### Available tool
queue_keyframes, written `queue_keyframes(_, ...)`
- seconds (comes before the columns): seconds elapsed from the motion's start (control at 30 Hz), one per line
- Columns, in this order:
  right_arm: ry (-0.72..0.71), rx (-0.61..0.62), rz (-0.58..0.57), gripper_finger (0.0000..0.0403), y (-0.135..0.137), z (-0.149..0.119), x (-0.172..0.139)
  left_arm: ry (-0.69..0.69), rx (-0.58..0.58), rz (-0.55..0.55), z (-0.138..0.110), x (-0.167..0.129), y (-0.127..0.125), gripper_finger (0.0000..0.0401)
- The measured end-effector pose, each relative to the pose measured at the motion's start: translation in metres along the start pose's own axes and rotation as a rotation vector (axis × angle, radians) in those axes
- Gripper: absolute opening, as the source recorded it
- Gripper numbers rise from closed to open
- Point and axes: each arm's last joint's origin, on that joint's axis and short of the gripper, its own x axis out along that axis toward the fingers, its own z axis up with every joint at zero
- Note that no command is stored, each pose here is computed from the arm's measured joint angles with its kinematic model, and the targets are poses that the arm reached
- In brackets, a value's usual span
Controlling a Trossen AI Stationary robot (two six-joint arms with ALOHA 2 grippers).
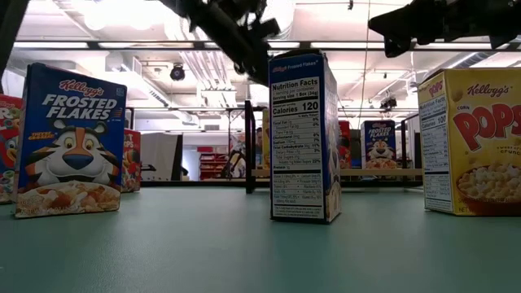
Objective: Stack cereal on shelf
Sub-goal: Put the left yellow cereal box on the shelf aligned with the other yellow cereal box
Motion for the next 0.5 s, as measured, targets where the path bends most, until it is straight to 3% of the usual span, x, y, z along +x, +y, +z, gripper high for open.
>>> queue_keyframes(0.23,0.047,0.070,-0.165,0.0012,-0.005,-0.004,0.004,-0.069,-0.008,-0.047,0.010,-0.041,-0.021,0.0241)
queue_keyframes(0.5,0.104,0.107,-0.186,0.0012,-0.012,-0.004,0.024,-0.243,-0.039,-0.081,-0.015,-0.078,-0.050,0.0241)
